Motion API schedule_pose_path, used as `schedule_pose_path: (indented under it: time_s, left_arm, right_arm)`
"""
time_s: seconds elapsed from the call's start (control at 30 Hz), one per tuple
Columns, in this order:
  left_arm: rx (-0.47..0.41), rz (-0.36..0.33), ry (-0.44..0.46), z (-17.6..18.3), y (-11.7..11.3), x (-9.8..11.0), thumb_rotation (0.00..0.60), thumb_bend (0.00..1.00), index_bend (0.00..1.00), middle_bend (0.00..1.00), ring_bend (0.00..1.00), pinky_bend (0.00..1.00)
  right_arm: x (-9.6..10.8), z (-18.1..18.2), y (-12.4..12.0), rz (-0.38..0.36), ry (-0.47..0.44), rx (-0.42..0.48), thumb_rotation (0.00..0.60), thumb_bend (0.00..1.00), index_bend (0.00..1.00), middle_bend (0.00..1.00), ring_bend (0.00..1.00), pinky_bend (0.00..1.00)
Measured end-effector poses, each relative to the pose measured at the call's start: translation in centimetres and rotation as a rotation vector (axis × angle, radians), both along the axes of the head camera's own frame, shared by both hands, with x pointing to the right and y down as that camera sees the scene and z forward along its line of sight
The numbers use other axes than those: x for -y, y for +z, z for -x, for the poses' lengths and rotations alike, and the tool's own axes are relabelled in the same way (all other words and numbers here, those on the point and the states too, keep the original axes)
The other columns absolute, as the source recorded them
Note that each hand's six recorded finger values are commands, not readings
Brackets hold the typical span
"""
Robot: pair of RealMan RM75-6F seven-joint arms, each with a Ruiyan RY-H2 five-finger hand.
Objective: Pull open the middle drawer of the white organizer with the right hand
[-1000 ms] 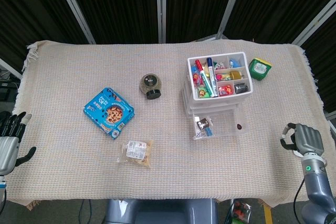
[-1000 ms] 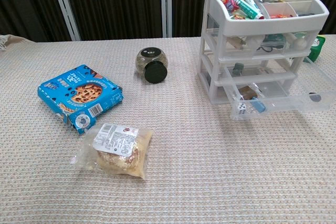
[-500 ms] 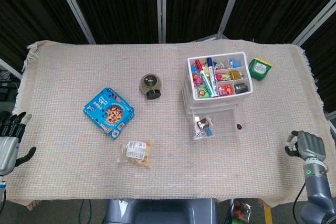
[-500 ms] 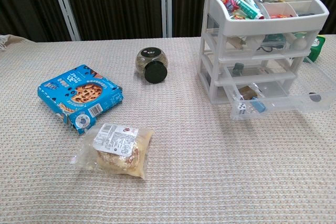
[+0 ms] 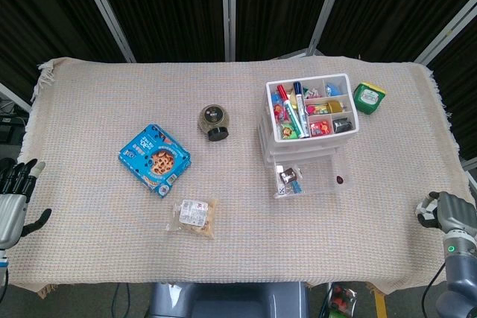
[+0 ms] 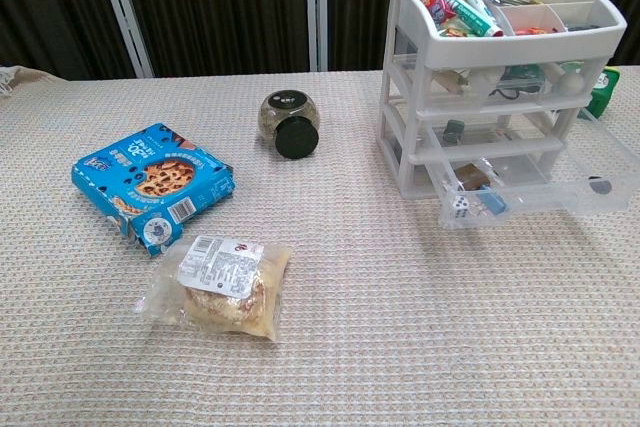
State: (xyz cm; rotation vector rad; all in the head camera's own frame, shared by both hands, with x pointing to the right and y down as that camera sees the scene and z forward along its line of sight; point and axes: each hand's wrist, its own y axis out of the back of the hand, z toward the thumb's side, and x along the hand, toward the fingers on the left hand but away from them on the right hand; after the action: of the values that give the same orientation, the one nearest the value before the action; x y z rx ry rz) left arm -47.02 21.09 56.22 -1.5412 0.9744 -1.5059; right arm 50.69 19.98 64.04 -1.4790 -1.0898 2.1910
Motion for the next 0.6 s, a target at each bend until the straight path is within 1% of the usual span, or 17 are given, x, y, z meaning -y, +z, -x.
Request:
schedule_pose_path:
  time_s: [0.3, 0.6]
  left_arm:
    - [0.002, -0.002, 0.0, 0.0, 0.0, 0.0, 0.6, 0.32, 0.0, 0.0, 0.0, 0.0]
    - [0.001, -0.003, 0.0, 0.0, -0.1, -0.1, 0.6, 0.32, 0.0, 0.0, 0.0, 0.0]
  right_arm:
    - [-0.9, -0.9, -0.2, 0.017, 0.033, -0.03, 0.6, 0.3, 0.6, 1.0, 1.0, 0.63]
    - [-1.2, -1.7, 0.3, 0.022, 0.053, -0.045, 0.6, 0.3, 0.6, 1.0, 1.0, 0.63]
